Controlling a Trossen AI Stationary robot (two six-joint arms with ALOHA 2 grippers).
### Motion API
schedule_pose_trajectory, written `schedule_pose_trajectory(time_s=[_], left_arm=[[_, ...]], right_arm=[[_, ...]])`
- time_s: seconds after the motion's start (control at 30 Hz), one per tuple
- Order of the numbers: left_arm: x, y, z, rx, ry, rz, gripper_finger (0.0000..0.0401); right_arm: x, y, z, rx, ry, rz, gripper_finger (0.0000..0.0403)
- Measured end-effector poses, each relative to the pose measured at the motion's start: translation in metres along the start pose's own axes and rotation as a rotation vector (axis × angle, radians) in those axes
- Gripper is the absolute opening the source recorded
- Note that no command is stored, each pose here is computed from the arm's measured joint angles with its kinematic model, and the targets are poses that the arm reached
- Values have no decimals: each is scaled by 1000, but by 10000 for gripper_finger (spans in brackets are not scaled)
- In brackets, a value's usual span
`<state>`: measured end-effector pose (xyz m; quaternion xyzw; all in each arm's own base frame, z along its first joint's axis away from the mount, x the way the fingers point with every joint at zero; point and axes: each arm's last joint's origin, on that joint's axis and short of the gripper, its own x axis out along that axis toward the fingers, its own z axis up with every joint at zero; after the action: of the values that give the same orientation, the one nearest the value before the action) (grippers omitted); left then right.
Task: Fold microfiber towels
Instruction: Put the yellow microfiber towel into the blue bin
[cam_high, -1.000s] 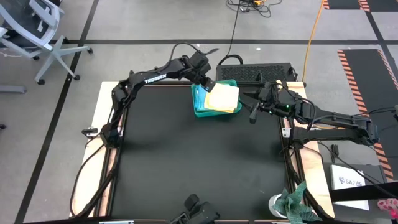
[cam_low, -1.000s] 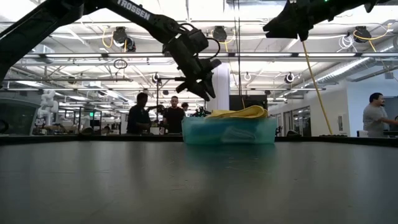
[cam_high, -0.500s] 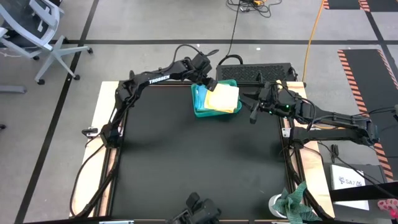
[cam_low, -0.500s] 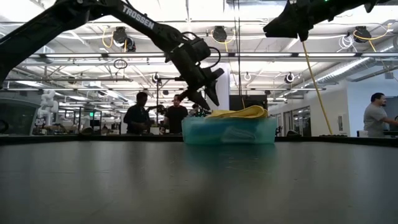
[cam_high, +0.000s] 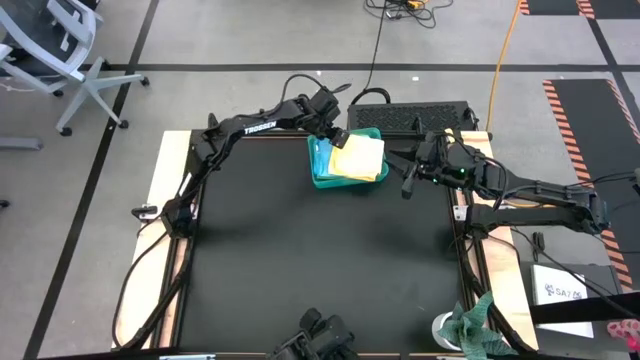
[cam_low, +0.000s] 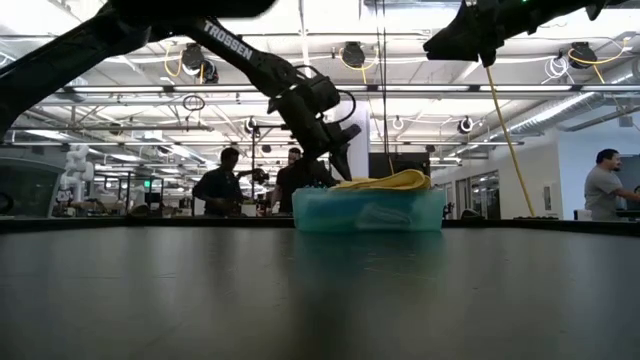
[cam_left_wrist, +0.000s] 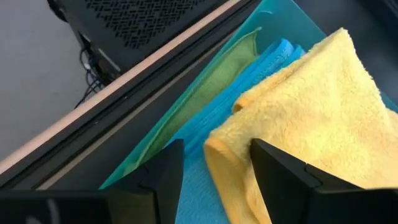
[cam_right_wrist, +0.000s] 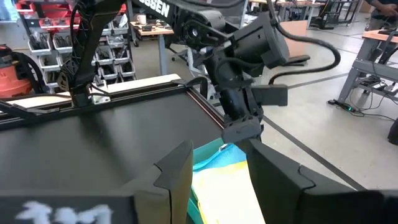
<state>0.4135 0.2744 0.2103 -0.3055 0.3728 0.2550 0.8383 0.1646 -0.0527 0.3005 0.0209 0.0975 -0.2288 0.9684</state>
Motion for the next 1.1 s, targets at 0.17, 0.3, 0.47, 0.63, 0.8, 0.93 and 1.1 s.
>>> schedule_pose_trajectory(time_s=[0.17, 0.3, 0.47, 0.63, 0.8, 0.93, 1.1], left_arm=[[5, -1, 0, -10, -11, -23, 189], [7, -2, 1, -13, -24, -35, 189], [7, -5, 2, -3, -36, -51, 189], [8, -10, 2, 8, -47, -64, 189], [8, -10, 1, -22, -48, -59, 177], [8, -10, 2, -25, -49, -54, 126], [8, -10, 1, -22, -42, -45, 30]], right_arm=[[0, 0, 0, 0, 0, 0, 141], [0, 0, 0, 0, 2, 0, 141], [0, 0, 0, -1, 3, -1, 141], [0, 0, 0, -1, 4, -1, 141], [0, 0, 0, -1, 4, -1, 141], [0, 0, 0, -1, 4, -1, 141], [0, 0, 0, -1, 4, -1, 141]])
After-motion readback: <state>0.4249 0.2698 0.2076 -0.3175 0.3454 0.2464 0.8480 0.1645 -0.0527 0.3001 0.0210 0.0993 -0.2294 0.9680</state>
